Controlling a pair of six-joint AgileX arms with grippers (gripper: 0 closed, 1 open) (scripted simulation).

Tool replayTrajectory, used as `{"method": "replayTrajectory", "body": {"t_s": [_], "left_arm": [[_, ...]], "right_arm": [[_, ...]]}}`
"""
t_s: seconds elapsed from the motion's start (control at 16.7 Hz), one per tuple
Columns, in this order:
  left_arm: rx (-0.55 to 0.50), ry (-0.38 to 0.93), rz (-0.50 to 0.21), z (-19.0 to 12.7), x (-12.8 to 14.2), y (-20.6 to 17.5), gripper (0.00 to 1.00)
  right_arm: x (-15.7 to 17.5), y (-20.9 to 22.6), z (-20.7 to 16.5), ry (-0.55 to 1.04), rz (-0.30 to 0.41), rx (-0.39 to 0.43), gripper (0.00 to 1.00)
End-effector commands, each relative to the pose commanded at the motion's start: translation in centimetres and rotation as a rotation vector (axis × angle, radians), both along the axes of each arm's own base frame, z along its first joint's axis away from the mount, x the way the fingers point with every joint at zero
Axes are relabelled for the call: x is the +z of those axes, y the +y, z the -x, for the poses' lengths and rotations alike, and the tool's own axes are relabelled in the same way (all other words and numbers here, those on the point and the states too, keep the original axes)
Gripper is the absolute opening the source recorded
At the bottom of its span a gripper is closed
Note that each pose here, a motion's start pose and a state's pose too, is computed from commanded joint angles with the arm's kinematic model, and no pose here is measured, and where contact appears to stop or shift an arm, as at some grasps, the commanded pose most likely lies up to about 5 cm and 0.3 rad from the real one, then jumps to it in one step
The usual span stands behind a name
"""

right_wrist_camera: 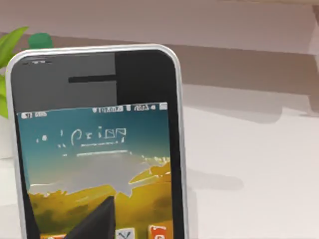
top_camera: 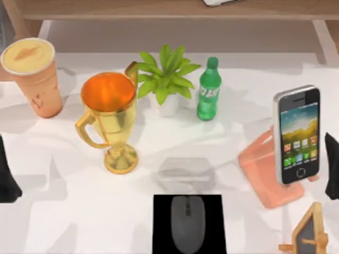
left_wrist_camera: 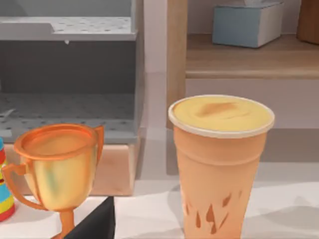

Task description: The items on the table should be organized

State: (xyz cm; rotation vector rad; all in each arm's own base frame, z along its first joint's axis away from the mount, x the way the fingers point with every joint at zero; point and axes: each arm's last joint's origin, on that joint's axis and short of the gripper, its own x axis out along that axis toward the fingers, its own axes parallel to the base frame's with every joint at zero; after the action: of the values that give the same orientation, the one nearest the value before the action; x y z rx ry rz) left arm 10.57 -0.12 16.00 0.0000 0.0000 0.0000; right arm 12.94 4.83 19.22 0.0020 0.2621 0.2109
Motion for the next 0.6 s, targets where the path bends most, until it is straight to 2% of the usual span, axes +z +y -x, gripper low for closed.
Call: {"method": "replayTrajectory", "body": {"t_s": [0.36, 0.6], "left_arm": [[0.000, 0.000, 0.000, 0.0, 0.0, 0.0, 1.00], [0.000, 0.000, 0.000, 0.0, 0.0, 0.0, 1.00]], "right_arm": [[-2.1, -4.1, 2.1, -0.217, -0.014, -0.164, 1.00], [-3.2, -4.9, 2.4, -0.262, 0.002, -0.211, 1.00]]}}
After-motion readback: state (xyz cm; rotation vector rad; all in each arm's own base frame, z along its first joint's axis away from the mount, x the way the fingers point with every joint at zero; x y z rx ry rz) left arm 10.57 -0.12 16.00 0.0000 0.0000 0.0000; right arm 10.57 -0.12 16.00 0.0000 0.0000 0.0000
